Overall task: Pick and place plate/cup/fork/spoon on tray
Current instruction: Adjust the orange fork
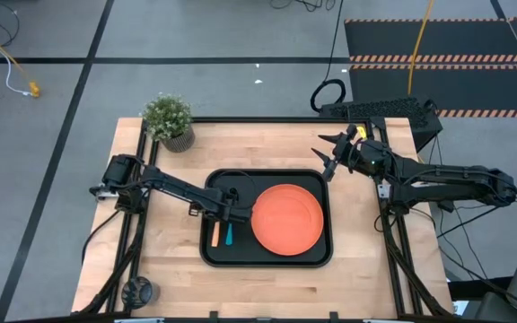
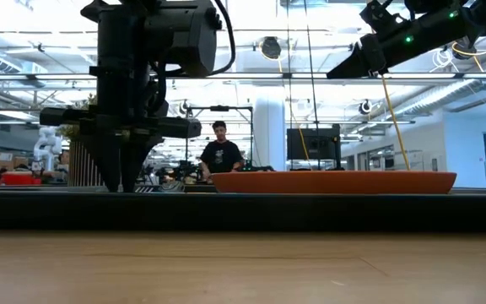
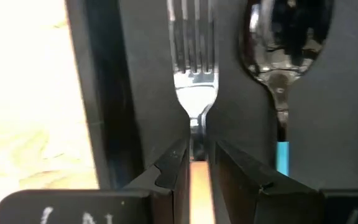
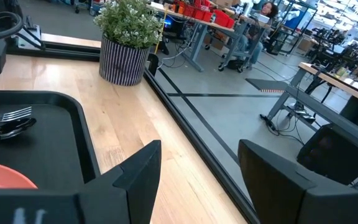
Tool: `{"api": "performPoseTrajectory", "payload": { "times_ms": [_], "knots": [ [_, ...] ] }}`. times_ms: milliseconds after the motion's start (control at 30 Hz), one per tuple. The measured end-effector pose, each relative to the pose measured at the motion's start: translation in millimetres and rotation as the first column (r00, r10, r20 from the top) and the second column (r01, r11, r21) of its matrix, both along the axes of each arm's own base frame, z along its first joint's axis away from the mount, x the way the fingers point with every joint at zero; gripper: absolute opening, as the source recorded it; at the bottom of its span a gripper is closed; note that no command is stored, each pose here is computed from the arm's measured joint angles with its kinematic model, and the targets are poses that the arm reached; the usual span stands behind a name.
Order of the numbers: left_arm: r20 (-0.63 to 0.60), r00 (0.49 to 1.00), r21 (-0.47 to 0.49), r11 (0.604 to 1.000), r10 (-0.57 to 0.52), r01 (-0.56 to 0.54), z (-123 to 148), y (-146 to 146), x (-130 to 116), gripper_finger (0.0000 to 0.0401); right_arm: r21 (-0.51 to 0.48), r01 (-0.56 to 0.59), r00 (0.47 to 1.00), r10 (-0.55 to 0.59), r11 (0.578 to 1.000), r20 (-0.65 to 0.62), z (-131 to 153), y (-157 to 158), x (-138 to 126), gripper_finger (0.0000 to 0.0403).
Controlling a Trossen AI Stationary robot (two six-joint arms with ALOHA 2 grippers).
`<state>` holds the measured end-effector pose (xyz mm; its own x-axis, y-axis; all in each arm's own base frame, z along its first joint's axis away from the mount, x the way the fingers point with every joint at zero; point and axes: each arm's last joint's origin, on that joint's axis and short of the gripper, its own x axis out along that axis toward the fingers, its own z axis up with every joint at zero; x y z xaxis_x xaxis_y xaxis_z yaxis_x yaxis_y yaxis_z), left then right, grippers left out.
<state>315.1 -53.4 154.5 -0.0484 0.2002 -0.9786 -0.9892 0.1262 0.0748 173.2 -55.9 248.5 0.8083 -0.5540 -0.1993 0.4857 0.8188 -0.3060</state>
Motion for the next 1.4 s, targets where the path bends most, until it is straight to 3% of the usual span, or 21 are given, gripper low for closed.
{"api": "performPoseTrajectory", "payload": {
  "times_ms": [867,1233,1400],
  "knots": [
    [0.022,1.0,0.009,1.0,-0.008,0.008,-3.9,0.3,0.3,0.0088,0.0,0.0,1.0,0.0,1.0,0.0,-0.1,0.0,0.0,0.0208],
    [-0.026,0.999,-0.007,1.0,-0.031,0.031,-3.1,0.4,-3.6,0.0088,0.0,0.0,1.0,0.0,1.0,0.0,0.0,0.0,0.0,0.0208],
    [0.026,0.997,0.101,0.992,-0.076,0.074,13.5,0.3,0.7,0.0088,-0.003,-0.001,1.0,0.001,1.0,-0.002,0.0,0.0,0.0,0.0208]
  ]
}}
